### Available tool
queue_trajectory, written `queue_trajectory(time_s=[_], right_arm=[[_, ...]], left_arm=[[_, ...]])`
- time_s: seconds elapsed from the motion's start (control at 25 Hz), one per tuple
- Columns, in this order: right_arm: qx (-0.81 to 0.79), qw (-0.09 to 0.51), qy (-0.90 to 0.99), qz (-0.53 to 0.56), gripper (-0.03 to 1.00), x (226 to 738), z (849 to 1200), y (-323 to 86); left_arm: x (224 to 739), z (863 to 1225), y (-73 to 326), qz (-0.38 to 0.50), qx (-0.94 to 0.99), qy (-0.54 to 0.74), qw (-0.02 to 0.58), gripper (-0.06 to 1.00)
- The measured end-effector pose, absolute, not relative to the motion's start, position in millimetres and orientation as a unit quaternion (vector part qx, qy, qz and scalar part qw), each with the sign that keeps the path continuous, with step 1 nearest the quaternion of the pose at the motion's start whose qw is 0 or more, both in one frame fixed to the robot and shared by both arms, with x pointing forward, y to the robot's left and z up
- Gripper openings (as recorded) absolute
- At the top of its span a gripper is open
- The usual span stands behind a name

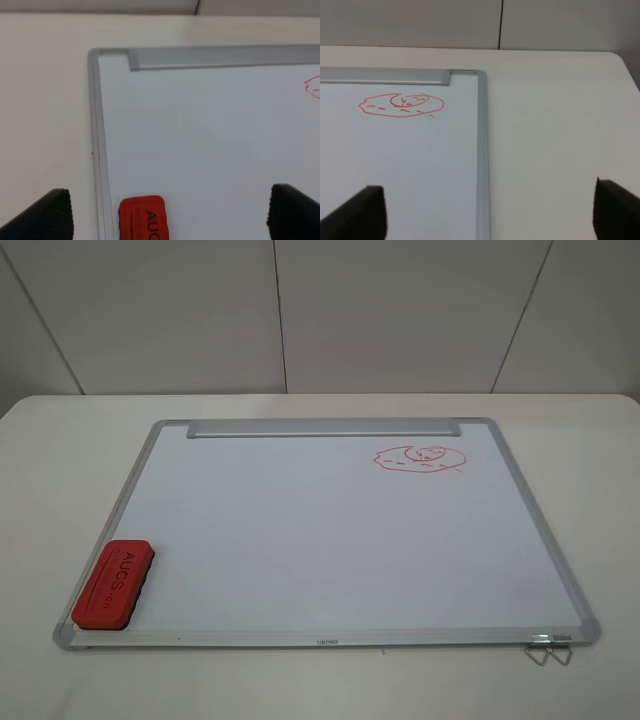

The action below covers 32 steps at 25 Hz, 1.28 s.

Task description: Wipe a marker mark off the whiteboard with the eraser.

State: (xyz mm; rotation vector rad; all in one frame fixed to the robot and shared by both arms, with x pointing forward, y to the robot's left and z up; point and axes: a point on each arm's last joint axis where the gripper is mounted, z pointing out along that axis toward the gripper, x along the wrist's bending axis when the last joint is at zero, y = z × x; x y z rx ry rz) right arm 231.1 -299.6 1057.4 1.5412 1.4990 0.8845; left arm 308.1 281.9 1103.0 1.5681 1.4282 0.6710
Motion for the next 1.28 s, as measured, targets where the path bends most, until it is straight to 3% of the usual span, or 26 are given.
queue_trajectory(time_s=[0.12,0.32,0.6,0.84,1.28], right_arm=[[0.608,0.397,0.592,0.349,0.71,231,1057,-300],[0.608,0.397,0.592,0.349,0.71,231,1057,-300],[0.608,0.397,0.592,0.349,0.71,231,1057,-300],[0.608,0.397,0.592,0.349,0.71,231,1057,-300],[0.608,0.397,0.592,0.349,0.71,231,1057,-300]], left_arm=[[276,1105,294,0.286,0.618,0.564,0.467,0.77],[248,1094,304,0.282,0.63,0.568,0.449,0.77],[234,1081,308,0.302,0.688,0.517,0.41,0.77],[233,1053,305,0.302,0.696,0.496,0.422,0.77],[233,1053,304,0.313,0.682,0.51,0.42,0.77]])
